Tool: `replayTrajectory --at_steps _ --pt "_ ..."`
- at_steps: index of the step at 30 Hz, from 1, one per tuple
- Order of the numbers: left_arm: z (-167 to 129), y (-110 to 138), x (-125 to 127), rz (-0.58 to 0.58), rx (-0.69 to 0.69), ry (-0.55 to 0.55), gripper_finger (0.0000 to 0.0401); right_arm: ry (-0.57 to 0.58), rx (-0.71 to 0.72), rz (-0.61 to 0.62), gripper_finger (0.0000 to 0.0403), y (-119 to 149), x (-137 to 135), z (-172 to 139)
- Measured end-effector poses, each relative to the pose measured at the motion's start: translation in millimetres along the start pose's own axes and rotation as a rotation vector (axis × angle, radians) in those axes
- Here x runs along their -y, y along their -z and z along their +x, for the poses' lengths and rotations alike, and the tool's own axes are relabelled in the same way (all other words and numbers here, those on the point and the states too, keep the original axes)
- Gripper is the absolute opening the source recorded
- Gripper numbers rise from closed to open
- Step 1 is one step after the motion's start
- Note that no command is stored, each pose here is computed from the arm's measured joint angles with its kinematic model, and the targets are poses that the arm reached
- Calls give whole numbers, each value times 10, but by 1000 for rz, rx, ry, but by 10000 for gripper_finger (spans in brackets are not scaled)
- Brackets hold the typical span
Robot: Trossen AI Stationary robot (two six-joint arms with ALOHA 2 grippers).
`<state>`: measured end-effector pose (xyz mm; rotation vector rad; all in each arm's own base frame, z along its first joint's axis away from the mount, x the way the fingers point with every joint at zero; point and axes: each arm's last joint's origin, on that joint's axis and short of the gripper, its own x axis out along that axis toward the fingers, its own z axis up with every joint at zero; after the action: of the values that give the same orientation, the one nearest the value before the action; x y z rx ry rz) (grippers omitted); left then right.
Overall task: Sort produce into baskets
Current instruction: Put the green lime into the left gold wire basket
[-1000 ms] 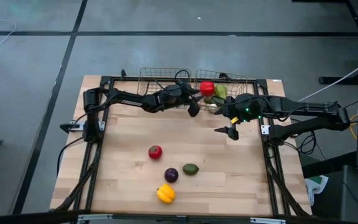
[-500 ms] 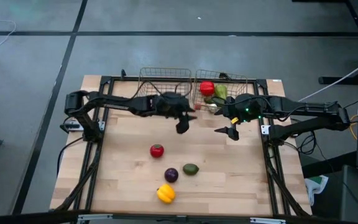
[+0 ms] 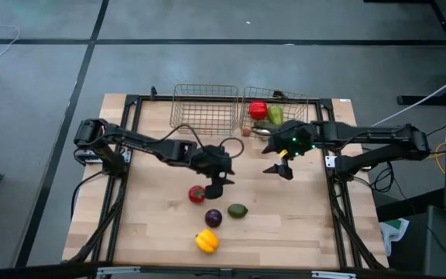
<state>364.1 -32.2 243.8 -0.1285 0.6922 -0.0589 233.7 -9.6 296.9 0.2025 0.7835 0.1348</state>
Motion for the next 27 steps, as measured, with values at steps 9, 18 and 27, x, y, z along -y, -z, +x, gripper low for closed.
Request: replayTrajectory --at_steps 9,18,27 --pt "-1 104 170 30 -82 26 159 -108 -74 53 374 -9 -143 371" --pt "-9 178 164 35 -157 15 159 -218 -127 -61 374 63 -555 716" --pt "-16 214 157 34 -195 8 159 -292 -147 -140 374 150 -854 898"
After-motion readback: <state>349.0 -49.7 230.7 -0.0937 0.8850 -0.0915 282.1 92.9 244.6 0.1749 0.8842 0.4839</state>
